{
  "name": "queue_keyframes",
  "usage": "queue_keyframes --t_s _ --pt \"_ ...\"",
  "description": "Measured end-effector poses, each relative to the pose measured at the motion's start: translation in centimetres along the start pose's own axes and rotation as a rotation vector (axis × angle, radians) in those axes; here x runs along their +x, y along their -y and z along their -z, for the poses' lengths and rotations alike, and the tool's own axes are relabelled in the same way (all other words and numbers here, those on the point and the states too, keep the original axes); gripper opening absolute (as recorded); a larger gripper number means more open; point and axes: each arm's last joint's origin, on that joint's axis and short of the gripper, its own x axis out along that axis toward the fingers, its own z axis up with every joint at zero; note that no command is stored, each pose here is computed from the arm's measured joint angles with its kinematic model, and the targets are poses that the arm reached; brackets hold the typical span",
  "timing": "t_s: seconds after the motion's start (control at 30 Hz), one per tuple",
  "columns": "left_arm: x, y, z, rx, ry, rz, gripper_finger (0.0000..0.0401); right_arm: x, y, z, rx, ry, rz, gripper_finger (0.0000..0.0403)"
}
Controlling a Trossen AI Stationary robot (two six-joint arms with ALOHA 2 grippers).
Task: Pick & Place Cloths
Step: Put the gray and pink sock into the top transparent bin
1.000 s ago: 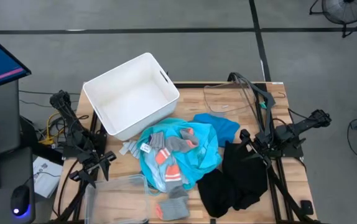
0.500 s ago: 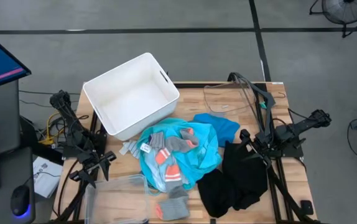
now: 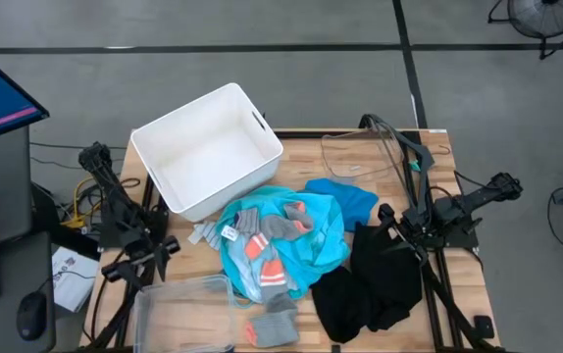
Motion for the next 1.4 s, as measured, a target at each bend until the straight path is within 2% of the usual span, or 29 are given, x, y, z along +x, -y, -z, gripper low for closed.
queue_keyframes --t_s 0.3,0.43,0.67,0.9,1.17,1.33,1.4 --pt "-0.2 0.4 -1.8 -0.006 0.190 0.039 0.0224 0.0 0.0 0.0 0.000 0.000 0.000 0.0249" --pt "-0.3 0.5 -2.3 0.048 0.241 0.040 0.0224 0.0 0.0 0.0 0.000 0.000 0.000 0.0249" --pt "-0.6 0.7 -3.3 0.065 0.348 0.057 0.0224 0.0 0.0 0.0 0.000 0.000 0.000 0.0249" --pt "-1.2 1.0 -4.6 0.150 0.502 0.064 0.0224 0.0 0.0 0.0 0.000 0.000 0.000 0.0249" --pt "-1.4 0.9 -5.1 0.258 0.565 -0.040 0.0224 0.0 0.0 0.0 0.000 0.000 0.000 0.0249" --pt "-1.9 0.6 -5.7 0.253 0.650 -0.168 0.0224 0.0 0.0 0.0 0.000 0.000 0.000 0.0249" --pt "-2.1 0.4 -5.9 0.226 0.667 -0.258 0.0224 0.0 0.0 0.0 0.000 0.000 0.000 0.0249"
